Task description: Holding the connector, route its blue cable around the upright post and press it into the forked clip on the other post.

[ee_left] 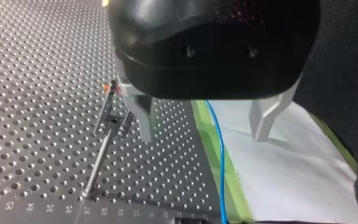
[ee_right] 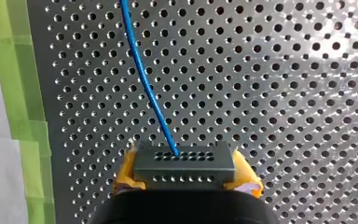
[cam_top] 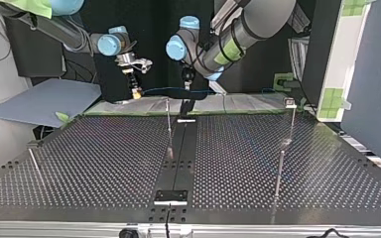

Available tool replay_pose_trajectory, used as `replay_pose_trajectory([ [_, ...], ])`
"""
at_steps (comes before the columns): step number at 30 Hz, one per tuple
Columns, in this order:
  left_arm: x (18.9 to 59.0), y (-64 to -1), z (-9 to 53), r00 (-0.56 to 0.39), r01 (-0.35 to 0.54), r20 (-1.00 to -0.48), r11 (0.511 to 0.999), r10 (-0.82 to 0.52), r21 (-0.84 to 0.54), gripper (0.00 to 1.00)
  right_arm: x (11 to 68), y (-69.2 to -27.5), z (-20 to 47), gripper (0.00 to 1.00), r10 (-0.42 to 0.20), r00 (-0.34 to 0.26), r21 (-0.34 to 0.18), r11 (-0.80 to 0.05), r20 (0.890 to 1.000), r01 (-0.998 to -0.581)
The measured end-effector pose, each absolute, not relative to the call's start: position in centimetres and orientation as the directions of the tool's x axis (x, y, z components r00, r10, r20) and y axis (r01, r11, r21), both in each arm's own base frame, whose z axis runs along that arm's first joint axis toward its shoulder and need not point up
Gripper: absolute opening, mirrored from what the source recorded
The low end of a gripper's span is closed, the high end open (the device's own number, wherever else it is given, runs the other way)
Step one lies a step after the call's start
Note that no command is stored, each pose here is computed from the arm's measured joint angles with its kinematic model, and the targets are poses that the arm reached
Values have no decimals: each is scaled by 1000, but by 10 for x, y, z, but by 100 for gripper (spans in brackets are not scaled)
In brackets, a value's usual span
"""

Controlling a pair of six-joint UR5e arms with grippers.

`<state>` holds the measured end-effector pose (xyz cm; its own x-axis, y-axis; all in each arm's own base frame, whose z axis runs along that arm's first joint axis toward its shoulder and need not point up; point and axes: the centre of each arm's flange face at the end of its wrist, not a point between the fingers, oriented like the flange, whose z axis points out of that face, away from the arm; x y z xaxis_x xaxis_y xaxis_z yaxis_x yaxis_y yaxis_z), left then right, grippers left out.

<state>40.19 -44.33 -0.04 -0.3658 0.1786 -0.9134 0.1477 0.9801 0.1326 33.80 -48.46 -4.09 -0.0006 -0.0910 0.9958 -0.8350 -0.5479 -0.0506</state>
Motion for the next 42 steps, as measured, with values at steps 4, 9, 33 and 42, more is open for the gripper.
replay_pose_trajectory([
  [4, 401, -445, 0, -363, 149, -916, 981, 172, 125, 99, 337, -483, -40, 0, -91, -1, -51, -550, 996, -833],
  [9, 400, -449, 0, -354, 151, -924, 983, 148, 100, 99, 335, -478, -40, 0, -85, -4, -51, -557, 996, -829],
  [33, 399, -453, -19, -346, 156, -934, 987, 90, 37, 99, 330, -472, -21, 0, -56, -41, -65, -565, 998, -823],
  [42, 400, -458, -19, -323, 152, -946, 988, 38, -13, 99, 330, -473, -21, 0, -56, -47, -71, -562, 997, -824],
])
